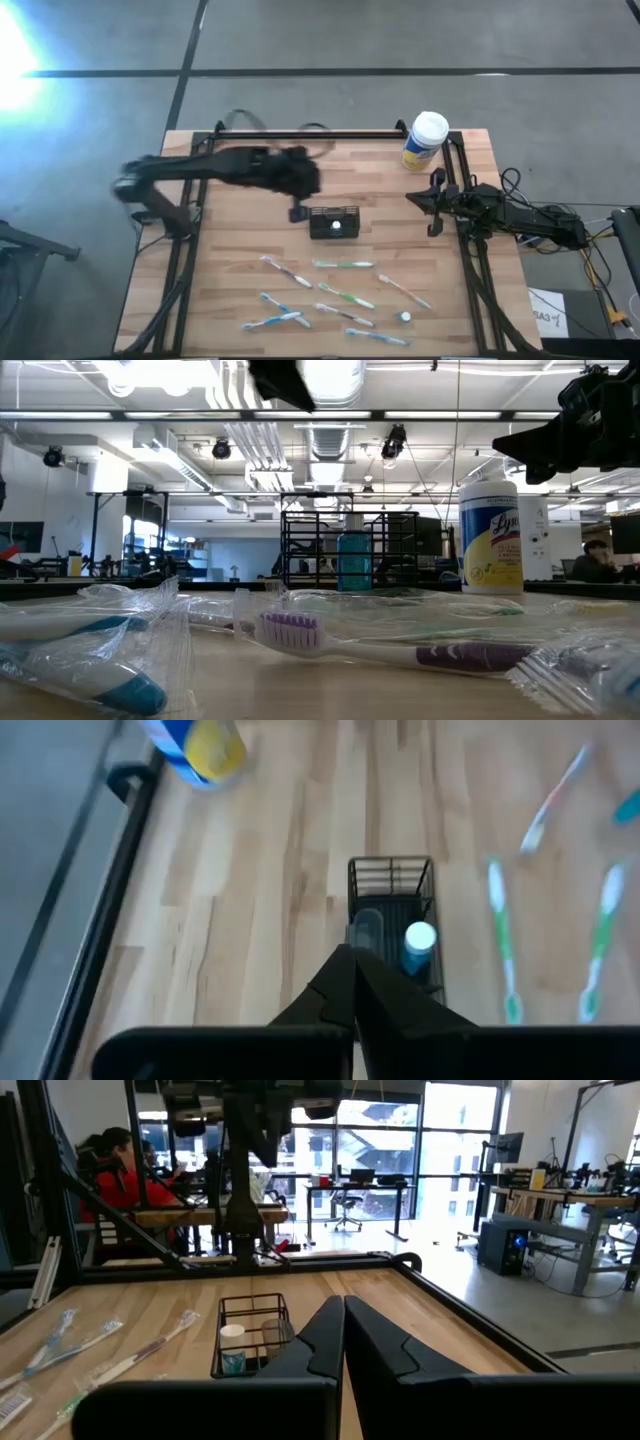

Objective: Pick & Place toothbrushing station
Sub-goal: Put the blue mouthwash into the black organizer

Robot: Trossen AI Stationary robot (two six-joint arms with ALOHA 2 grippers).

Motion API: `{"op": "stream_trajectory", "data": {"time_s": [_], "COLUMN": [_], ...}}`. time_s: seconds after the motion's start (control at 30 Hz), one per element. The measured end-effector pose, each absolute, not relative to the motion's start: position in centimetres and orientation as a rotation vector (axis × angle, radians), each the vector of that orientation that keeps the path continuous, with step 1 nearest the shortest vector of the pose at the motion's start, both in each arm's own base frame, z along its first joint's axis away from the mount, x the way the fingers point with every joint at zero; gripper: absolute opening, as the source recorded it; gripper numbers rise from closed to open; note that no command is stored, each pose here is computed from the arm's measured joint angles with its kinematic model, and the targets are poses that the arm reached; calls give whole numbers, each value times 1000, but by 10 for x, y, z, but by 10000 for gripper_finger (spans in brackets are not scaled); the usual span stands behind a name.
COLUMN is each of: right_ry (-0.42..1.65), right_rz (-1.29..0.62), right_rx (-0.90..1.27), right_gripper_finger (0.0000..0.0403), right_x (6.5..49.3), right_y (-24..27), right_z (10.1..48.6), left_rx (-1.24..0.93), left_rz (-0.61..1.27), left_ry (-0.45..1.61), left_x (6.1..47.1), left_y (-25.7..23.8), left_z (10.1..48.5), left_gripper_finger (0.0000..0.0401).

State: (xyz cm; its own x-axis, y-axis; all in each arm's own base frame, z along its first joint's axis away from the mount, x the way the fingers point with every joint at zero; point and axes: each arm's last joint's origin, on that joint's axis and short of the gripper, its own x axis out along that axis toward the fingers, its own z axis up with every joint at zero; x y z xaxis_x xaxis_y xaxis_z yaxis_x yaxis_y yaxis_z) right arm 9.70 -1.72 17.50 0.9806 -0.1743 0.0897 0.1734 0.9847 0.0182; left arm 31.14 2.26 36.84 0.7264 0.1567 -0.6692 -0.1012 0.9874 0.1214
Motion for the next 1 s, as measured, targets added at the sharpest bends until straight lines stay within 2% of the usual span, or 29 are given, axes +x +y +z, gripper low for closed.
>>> {"op": "stream_trajectory", "data": {"time_s": [0.23,0.4,0.6,1.0], "right_ry": [-91,-93,-104,-130], "right_rz": [-175,-175,-176,-177], "right_rx": [8,7,6,-8], "right_gripper_finger": [8,8,8,8], "right_x": [97,97,97,97], "right_y": [-17,-17,-17,-17], "right_z": [175,175,176,179], "left_rx": [-67,-126,-148,-109], "left_rz": [180,155,118,112], "left_ry": [413,294,147,75], "left_x": [229,192,161,120], "left_y": [17,9,1,2], "left_z": [327,294,257,204], "left_gripper_finger": [2,3,2,2]}}
